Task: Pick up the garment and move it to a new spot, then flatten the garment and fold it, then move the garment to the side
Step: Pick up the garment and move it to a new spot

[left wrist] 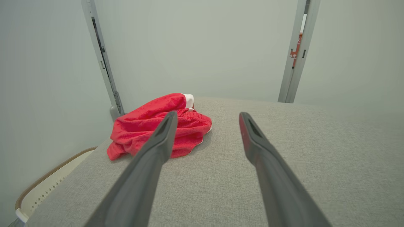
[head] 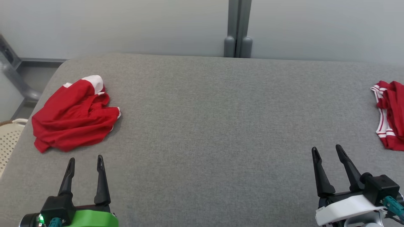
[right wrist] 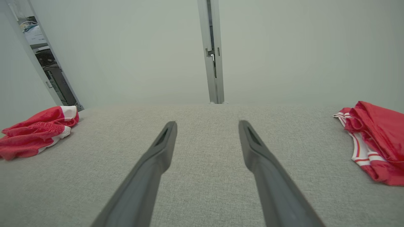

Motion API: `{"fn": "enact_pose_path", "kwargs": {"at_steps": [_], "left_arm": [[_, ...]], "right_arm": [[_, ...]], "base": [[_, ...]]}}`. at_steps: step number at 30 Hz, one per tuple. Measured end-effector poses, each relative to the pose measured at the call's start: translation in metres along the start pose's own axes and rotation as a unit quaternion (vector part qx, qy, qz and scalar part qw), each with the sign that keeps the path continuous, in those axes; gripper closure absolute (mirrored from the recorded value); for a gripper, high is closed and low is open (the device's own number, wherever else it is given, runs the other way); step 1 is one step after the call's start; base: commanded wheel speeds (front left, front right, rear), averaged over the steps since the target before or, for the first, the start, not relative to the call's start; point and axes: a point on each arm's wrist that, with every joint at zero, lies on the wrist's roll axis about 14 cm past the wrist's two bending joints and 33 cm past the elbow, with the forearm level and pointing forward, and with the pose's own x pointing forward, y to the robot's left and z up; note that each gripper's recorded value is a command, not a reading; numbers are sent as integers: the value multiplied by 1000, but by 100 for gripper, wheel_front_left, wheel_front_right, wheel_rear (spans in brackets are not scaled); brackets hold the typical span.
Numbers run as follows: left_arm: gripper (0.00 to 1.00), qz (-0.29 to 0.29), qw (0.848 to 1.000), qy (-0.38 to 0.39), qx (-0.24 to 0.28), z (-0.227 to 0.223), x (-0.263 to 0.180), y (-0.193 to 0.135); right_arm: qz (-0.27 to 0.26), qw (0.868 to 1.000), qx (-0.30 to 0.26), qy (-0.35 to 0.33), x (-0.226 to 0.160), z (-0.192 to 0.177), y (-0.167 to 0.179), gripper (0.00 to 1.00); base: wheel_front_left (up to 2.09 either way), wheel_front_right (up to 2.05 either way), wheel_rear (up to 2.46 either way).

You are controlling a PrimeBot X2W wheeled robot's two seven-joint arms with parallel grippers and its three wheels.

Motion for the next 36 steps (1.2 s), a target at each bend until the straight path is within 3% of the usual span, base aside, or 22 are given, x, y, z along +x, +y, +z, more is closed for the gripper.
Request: {"fn": "enact_pose_path", "kwargs": {"at_steps": [23,36], "left_arm": [[0,164,986,-1,21,10,-71,91],[0,202,979,1,20,11,-90,107]], "right_arm": [[139,989,22,34,49,-29,87,0],[170,984,23,48,53,-38,106,0]], "base": [[0,0,0],[0,0,0]]}}
